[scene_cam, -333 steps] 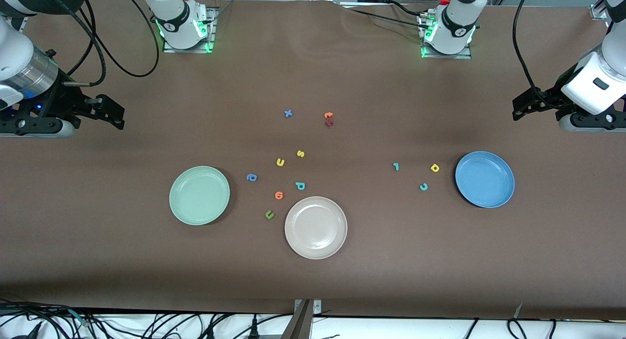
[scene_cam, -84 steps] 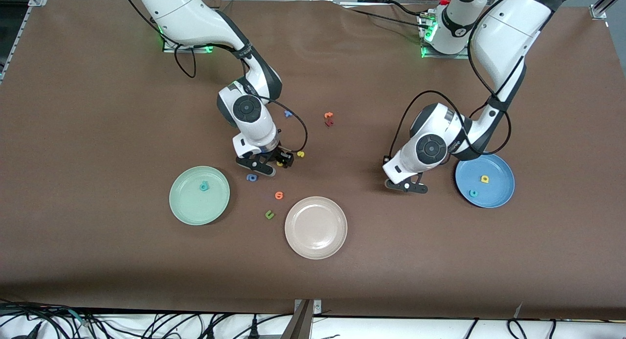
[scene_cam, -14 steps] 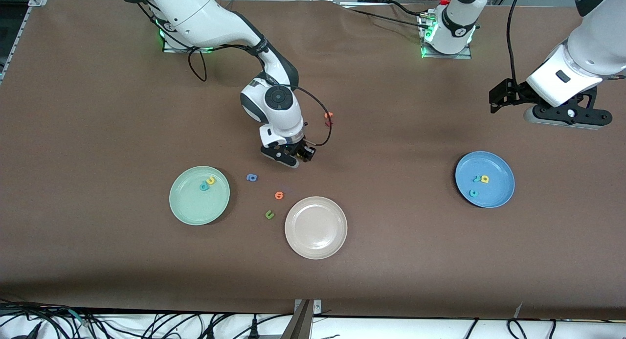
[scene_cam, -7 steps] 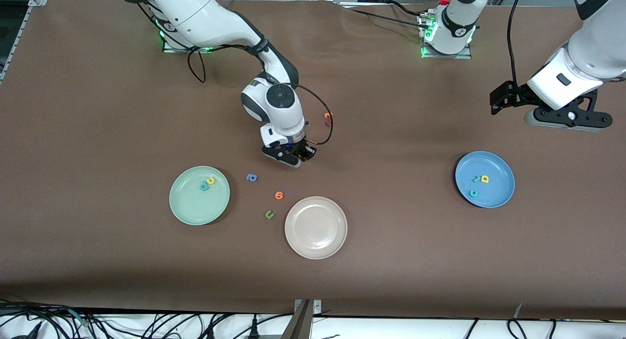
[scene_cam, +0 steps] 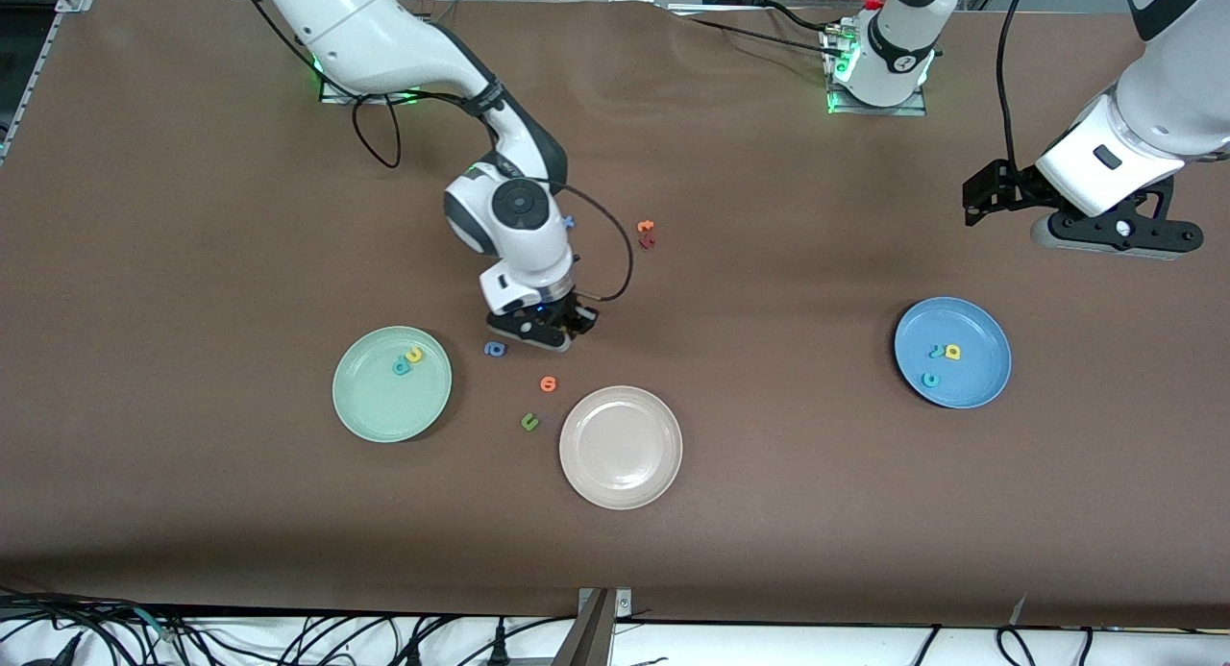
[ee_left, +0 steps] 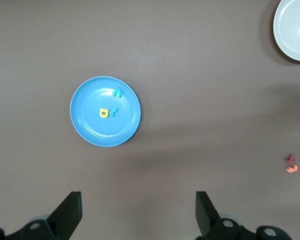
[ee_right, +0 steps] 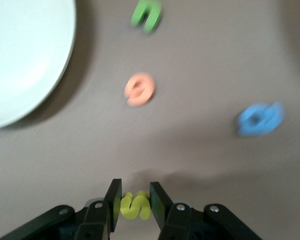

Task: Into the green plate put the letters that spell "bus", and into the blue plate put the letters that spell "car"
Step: 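Carry the yellow s onto the green plate and open the right gripper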

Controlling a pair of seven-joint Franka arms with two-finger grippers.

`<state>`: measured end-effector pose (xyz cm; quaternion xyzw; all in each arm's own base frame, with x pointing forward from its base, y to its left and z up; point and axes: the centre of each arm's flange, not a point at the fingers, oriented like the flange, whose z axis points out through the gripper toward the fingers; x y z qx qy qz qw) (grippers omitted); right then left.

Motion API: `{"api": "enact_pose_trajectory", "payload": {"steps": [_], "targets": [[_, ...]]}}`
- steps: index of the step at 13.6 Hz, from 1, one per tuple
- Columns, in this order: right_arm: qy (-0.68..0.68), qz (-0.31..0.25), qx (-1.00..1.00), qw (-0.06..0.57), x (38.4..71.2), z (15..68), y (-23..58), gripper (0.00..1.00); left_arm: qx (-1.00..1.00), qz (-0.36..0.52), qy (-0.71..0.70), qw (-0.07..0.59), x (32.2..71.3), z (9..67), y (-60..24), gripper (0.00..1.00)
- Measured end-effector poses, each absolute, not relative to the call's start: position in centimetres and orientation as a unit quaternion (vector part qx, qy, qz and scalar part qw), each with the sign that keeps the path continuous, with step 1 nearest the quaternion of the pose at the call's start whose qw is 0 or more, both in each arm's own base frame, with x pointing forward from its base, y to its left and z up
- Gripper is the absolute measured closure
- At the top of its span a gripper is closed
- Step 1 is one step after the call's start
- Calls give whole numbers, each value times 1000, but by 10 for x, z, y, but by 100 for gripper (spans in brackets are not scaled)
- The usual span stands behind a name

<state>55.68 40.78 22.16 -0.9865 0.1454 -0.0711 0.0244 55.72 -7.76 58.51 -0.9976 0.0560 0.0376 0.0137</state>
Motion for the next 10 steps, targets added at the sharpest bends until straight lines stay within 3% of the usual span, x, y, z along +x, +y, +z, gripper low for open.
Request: {"api": "enact_pose_trajectory", "payload": {"steps": [10], "targets": [[-17, -22, -997, -71, 648, 247, 192, 70, -998, 38, 55, 14, 557, 585, -77, 0]]}}
